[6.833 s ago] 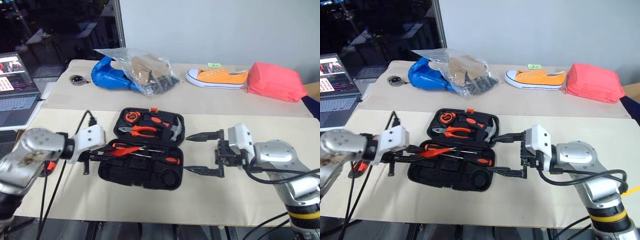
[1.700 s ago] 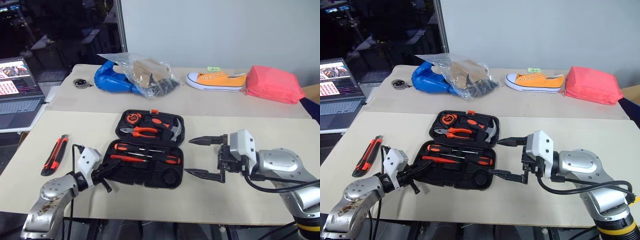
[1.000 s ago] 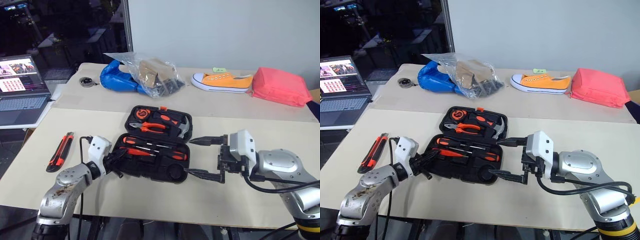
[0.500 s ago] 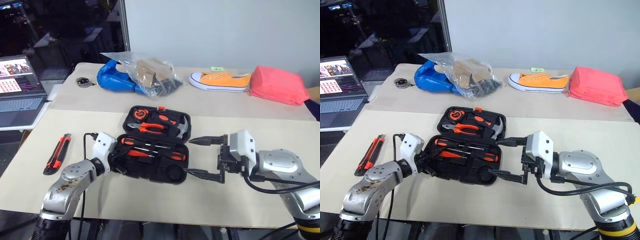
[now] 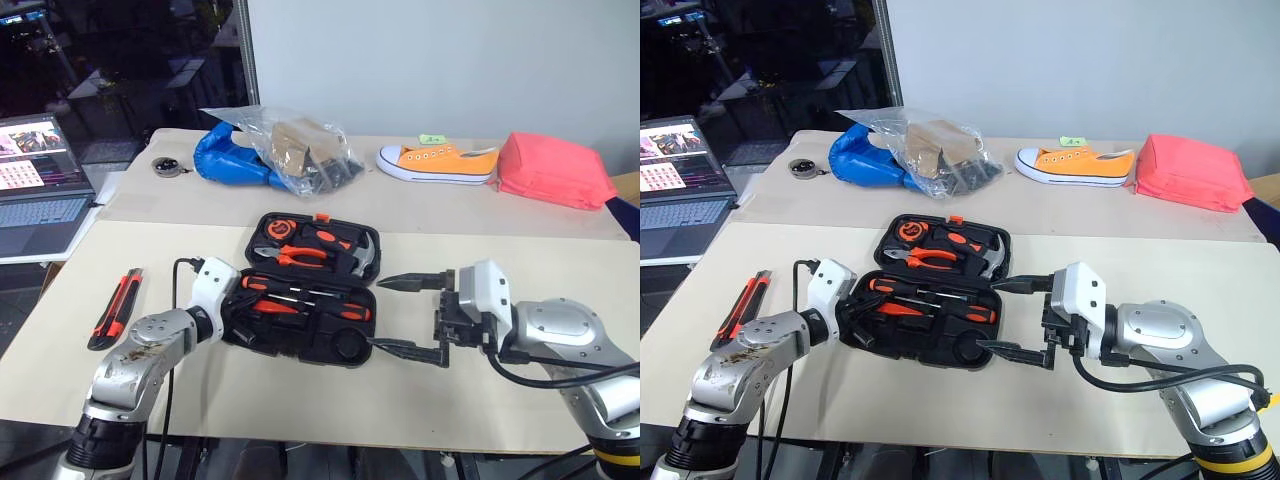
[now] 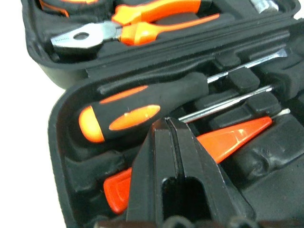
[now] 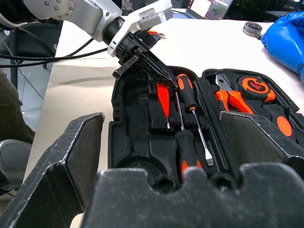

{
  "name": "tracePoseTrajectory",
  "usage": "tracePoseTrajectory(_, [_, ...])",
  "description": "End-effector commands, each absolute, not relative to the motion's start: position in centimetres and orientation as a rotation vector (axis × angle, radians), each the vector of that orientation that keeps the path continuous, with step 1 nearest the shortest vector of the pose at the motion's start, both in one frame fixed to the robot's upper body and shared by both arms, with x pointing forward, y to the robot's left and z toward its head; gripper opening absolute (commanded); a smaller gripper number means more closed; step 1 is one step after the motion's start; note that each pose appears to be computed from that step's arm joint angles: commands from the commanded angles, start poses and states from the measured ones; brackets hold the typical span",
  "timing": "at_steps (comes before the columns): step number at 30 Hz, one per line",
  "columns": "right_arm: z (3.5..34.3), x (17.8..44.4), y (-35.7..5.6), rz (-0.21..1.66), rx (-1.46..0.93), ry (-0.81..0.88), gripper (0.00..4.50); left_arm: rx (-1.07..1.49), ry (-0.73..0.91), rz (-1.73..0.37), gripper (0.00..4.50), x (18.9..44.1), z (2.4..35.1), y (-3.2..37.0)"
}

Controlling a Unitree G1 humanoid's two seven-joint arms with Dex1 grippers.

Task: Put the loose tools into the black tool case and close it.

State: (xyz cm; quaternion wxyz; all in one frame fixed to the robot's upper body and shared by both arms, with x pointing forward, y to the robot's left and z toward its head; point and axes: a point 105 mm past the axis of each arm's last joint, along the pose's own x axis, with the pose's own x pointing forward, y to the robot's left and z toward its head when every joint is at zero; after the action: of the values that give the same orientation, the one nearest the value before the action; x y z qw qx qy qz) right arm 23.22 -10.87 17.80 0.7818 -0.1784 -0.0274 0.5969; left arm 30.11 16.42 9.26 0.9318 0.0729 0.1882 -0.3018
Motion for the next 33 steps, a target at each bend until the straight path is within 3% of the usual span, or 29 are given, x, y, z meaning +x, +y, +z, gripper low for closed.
tracePoseTrajectory(1, [18.6,23.2,-10.3,1.317,-0.391,-0.104,4.5,0.191,0.538,-0.608,0.02,29.3,6.1,17.0])
tracePoseTrajectory(4, [18.7,23.3,-10.2,1.324,-0.391,-0.11,4.5,0.167,0.432,-0.588,0.02,30.2,7.8,16.7])
tracePoseTrajectory(7, [18.8,23.2,-10.1,1.333,-0.383,-0.12,4.5,0.058,0.189,-0.531,0.02,30.5,13.3,17.8])
tracePoseTrajectory(9, [18.9,23.1,-9.9,1.349,-0.375,-0.134,4.5,0.03,0.113,-0.446,0.02,30.0,15.8,20.2])
tracePoseTrajectory(12, [18.9,23.0,-9.7,1.37,-0.363,-0.149,4.5,0.035,0.143,-0.33,0.63,28.8,17.0,24.2])
tracePoseTrajectory(20, [18.8,23.4,-9.3,1.405,-0.349,-0.162,4.5,0.112,0.403,-0.04,3.43,26.2,17.0,35.1])
tracePoseTrajectory(22, [18.8,23.4,-9.2,1.412,-0.348,-0.164,4.5,0.103,0.467,-0.007,4.25,25.8,16.5,36.7])
tracePoseTrajectory(23, [18.8,23.3,-9.2,1.413,-0.347,-0.165,4.5,0.095,0.497,-0.009,4.44,25.6,16.2,36.9])
tracePoseTrajectory(26, [19.0,23.1,-9.2,1.419,-0.344,-0.168,4.5,0.104,0.535,-0.007,4.44,25.6,16.1,38.1])
tracePoseTrajectory(33, [19.2,22.8,-9.0,1.425,-0.346,-0.183,4.5,0.06,0.705,-0.065,4.44,25.9,12.0,38.5])
